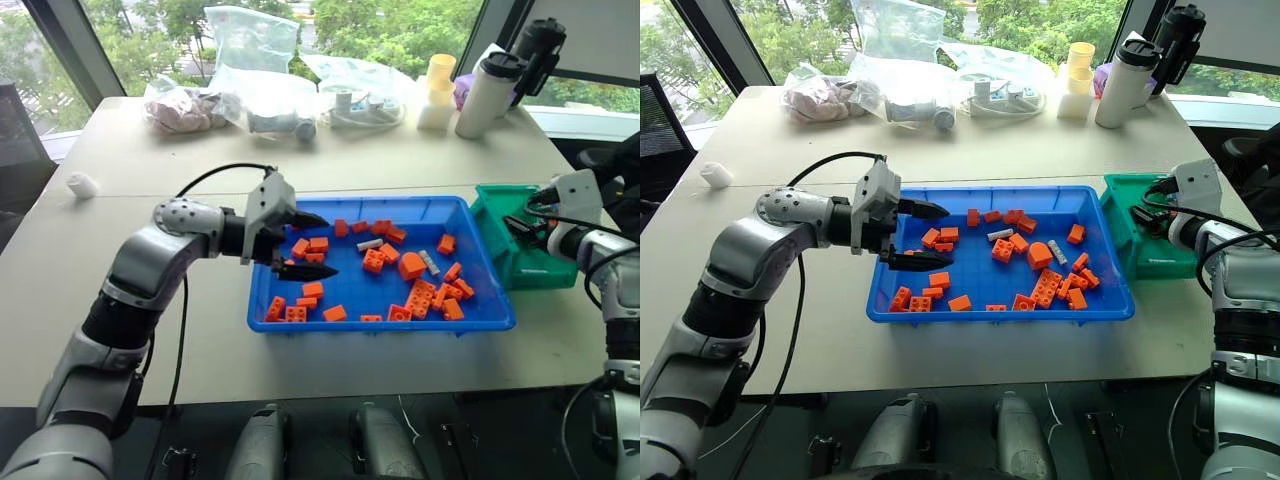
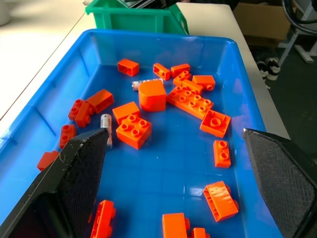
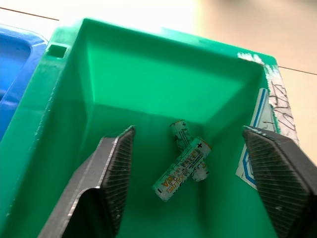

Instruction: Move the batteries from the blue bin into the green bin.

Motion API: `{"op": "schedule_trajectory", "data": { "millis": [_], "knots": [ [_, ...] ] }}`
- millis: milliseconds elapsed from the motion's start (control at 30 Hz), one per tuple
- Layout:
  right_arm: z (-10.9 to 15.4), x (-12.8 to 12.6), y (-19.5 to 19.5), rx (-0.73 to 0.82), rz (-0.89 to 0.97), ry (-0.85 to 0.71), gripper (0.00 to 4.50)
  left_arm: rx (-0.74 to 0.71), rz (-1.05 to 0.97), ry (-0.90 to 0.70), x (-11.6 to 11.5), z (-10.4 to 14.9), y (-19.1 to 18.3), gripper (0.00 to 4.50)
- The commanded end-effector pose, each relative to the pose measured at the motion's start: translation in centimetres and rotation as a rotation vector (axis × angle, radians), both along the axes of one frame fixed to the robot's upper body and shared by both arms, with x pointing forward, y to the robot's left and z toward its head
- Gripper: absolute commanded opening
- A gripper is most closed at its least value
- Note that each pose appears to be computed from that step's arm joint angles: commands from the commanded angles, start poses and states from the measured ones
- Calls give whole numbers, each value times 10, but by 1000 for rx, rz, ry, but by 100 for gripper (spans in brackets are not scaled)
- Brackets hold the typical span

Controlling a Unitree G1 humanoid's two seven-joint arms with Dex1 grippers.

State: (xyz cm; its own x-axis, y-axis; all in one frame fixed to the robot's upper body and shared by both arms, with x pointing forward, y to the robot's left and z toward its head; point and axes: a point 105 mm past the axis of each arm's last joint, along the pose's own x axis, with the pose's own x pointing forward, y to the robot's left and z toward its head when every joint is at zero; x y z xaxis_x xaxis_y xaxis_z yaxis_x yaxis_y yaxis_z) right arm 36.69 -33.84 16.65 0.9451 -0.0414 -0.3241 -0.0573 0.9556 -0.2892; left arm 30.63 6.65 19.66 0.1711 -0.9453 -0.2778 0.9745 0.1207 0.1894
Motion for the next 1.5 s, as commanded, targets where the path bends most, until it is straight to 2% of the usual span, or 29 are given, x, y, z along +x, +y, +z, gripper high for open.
{"op": "schedule_trajectory", "data": {
  "millis": [33, 100, 200, 267, 367, 467, 533, 633, 1033, 1267, 1367, 1500],
  "knots": [
    [59, 6, 16, -83, 78, -171, 447, -11, 31, -55, 4, 12, 8, 450],
    [83, 11, 64, 2, 262, -233, 447, -5, 73, -55, 8, 15, 20, 450],
    [95, 9, 124, 107, 486, -234, 447, 15, 113, -48, 10, 17, 36, 450],
    [90, 8, 159, 162, 603, -193, 447, 37, 135, -47, 10, 17, 46, 450],
    [82, 9, 179, 212, 659, -150, 447, 47, 150, -45, 8, 19, 53, 450],
    [48, 0, 206, 120, 804, -18, 447, 56, 176, -43, 5, 21, 63, 450],
    [29, 0, 208, 30, 843, 51, 447, 76, 190, -41, 3, 20, 69, 450],
    [15, 3, 206, -53, 877, 113, 447, 93, 203, -36, 0, 18, 75, 450],
    [5, 2, 220, -56, 994, 219, 447, 87, 217, -23, -4, 9, 73, 450],
    [-16, 16, 232, -38, 982, 297, 447, 83, 216, -18, -4, 6, 70, 450],
    [-33, 21, 226, -109, 945, 377, 363, 80, 220, -19, -5, 6, 70, 450],
    [-42, 20, 222, -175, 963, 425, 176, 70, 230, -23, -4, 7, 70, 450]
  ]
}}
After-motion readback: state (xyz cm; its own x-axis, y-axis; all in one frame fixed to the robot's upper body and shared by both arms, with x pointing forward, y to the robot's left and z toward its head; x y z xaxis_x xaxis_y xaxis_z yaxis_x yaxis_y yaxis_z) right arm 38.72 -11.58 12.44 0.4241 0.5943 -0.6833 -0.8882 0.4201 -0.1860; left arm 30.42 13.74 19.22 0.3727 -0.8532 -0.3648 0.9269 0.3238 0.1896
